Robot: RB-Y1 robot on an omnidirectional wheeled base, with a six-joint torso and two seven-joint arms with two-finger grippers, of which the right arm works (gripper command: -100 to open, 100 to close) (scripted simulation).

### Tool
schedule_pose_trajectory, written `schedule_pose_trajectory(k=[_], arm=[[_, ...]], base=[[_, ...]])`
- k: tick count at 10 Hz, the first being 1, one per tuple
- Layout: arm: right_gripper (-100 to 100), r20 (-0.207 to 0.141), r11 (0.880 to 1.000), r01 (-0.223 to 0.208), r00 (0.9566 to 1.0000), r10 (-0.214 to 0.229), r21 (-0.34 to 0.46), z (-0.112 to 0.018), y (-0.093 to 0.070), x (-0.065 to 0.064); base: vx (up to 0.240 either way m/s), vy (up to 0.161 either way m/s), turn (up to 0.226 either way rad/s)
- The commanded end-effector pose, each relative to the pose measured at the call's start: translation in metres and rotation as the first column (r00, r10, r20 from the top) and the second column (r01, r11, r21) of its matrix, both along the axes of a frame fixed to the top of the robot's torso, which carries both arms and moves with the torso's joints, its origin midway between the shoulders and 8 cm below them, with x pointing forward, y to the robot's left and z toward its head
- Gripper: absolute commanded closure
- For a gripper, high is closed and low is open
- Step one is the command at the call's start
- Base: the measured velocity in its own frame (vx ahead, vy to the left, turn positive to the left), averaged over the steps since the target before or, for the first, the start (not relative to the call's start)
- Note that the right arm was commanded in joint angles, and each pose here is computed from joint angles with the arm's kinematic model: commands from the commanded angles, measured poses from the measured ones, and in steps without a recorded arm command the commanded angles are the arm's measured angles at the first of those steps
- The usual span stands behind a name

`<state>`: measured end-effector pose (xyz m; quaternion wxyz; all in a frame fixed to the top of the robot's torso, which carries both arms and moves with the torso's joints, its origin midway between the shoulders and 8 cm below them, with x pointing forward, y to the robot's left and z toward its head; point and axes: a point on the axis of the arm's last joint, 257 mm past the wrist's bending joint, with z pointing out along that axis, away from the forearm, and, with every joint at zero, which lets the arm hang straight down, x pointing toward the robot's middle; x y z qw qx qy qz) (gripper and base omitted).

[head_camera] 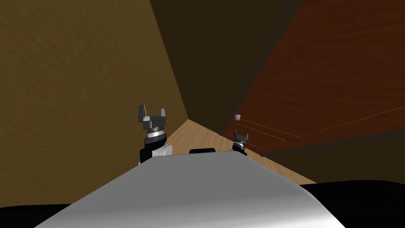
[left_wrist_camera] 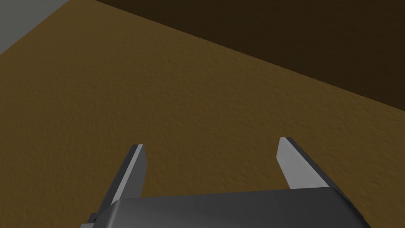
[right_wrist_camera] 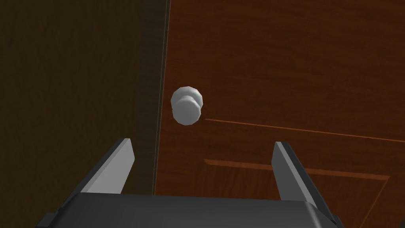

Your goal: Pull the door open

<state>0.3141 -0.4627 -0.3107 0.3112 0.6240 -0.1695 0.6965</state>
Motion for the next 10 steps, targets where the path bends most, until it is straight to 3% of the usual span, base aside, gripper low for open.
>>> schedule_pose_trajectory(k=[1, 5, 10], arm=[[-100, 0.0, 0.999, 0.02, 0.9998, -0.02, 0.037, -0.011, -0.004, -0.005], [-100, -0.009, 0.99, 0.077, 0.997, -0.076, 0.119, -0.04, -0.021, -0.026], [-100, -0.024, 0.966, 0.158, 0.9874, -0.156, 0.204, -0.074, -0.042, -0.056]], base=[[0.06, -0.136, 0.242], [0.056, -0.112, 0.254], [0.032, -0.129, 0.262]])
